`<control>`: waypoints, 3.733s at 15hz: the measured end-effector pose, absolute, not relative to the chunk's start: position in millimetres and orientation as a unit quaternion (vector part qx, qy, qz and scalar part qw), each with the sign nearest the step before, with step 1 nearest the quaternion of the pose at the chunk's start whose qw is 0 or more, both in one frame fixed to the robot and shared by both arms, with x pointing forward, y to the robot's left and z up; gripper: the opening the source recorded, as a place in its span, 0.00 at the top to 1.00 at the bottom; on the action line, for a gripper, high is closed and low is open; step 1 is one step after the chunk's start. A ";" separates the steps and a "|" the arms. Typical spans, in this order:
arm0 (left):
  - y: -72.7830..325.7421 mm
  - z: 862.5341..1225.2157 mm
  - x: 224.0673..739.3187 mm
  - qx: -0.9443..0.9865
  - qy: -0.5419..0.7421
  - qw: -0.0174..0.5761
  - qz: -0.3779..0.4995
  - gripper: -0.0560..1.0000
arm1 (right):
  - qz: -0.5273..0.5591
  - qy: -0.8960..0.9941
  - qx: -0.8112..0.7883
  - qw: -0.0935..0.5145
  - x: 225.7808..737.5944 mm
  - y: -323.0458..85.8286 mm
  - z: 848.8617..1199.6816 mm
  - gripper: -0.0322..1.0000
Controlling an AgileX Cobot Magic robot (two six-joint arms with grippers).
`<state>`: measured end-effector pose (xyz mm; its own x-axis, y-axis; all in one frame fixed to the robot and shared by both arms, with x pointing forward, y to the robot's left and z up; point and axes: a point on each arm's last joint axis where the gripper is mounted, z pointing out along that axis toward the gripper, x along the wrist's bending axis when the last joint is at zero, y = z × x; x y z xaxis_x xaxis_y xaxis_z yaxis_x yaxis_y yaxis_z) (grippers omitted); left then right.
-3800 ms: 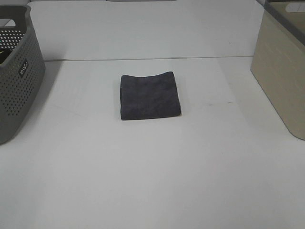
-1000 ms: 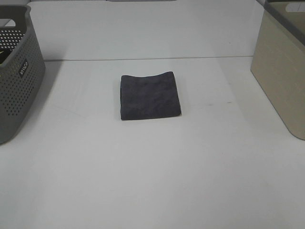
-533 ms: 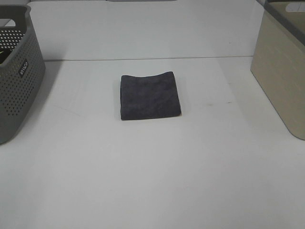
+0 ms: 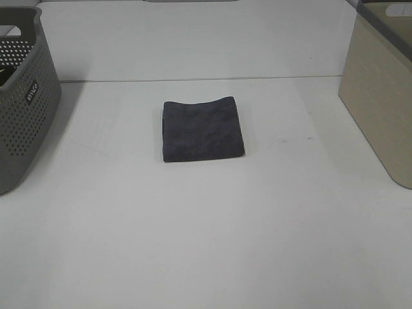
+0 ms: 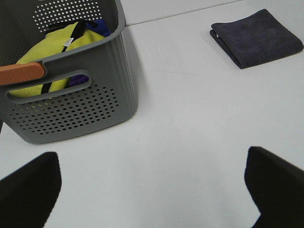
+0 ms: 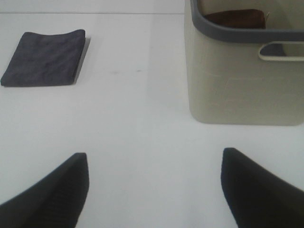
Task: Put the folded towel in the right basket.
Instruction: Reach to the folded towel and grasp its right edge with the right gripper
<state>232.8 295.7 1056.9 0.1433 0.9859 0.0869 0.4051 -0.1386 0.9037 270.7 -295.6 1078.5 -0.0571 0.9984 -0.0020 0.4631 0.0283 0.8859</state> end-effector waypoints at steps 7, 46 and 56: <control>295.7 1056.9 232.8 0.652 0.533 0.383 0.379 0.01 | 0.364 0.633 0.625 0.277 380.3 -286.0 1120.1 0.27; 295.7 1056.9 232.8 0.652 0.533 0.383 0.379 0.01 | 0.293 0.732 0.608 -0.095 723.2 -150.3 866.7 0.27; 295.7 1056.9 232.8 0.652 0.533 0.383 0.379 0.01 | 0.315 0.713 0.612 -0.132 724.2 -143.9 848.5 0.65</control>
